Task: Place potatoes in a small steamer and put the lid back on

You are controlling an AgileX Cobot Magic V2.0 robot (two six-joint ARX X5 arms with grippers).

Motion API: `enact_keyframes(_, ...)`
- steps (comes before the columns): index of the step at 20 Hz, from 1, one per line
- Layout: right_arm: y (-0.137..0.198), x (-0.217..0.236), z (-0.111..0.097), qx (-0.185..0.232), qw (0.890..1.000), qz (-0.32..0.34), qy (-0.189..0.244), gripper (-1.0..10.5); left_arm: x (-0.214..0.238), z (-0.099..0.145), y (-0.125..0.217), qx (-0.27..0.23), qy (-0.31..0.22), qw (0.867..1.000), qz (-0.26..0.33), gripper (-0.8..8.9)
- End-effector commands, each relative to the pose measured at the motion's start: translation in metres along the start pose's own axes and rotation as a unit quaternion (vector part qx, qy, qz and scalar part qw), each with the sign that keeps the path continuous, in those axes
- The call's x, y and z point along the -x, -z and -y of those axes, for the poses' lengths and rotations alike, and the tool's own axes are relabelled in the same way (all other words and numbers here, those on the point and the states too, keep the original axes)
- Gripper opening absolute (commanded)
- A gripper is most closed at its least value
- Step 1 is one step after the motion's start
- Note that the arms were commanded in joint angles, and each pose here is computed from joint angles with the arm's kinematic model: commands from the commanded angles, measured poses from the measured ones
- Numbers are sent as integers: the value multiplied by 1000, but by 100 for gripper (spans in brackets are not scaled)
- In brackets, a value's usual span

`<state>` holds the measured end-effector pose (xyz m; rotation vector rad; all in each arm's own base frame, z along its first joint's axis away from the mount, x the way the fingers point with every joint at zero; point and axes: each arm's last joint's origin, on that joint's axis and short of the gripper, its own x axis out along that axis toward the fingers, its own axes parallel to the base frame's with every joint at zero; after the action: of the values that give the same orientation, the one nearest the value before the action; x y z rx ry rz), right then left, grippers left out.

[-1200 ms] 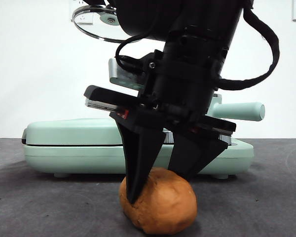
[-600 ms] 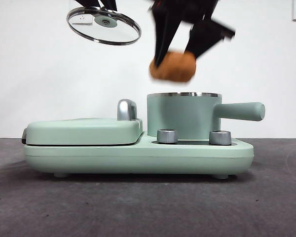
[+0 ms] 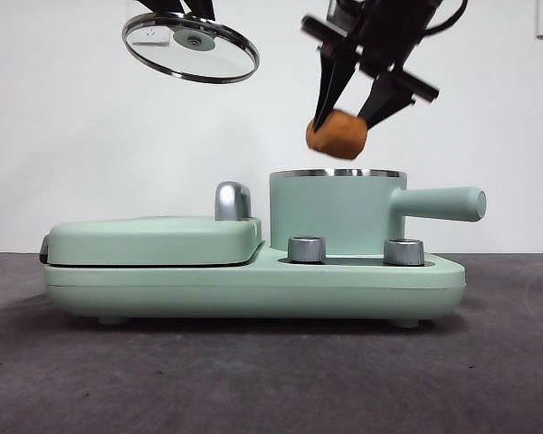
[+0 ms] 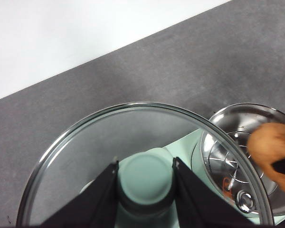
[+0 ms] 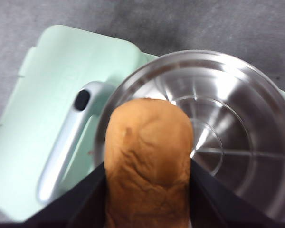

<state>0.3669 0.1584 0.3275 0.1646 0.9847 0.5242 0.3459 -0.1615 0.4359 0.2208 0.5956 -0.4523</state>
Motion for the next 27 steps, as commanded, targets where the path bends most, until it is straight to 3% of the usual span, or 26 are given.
enact_keyframes(1, -5, -19, 3, 6, 1000, -4, -2, 119, 10, 2, -10, -2, 0, 999, 32, 22)
enact_keyframes(8, 1, -54, 14, 10, 999, -46, 11, 121, 10, 1, -10, -2, 0, 999, 33, 21)
enact_keyframes(9, 2, -56, 14, 13, 999, -49, 12, 161, 10, 1, -10, -2, 0, 999, 33, 20)
enact_keyframes(12, 3, -57, 15, 17, 998, -55, 12, 426, 10, 1, -10, -2, 0, 999, 33, 19)
enact_keyframes(13, 3, -56, 15, 17, 998, -54, 12, 433, 10, 1, -10, -2, 0, 999, 33, 19)
enact_keyframes(19, -9, 6, -4, 48, 998, -33, 18, 428, 10, 3, -10, 0, 2, 999, 32, 19)
enact_keyframes(21, -3, 31, -8, 73, 994, -41, 70, 425, 10, 3, -10, 5, 7, 999, 33, 18)
enact_keyframes(23, 8, 49, -8, 70, 988, -71, 121, 418, 9, 5, -10, 10, 26, 999, 34, 18)
enact_keyframes(27, 36, 77, -7, 70, 966, -140, 208, 379, 6, 12, -10, 5, 35, 999, 31, 18)
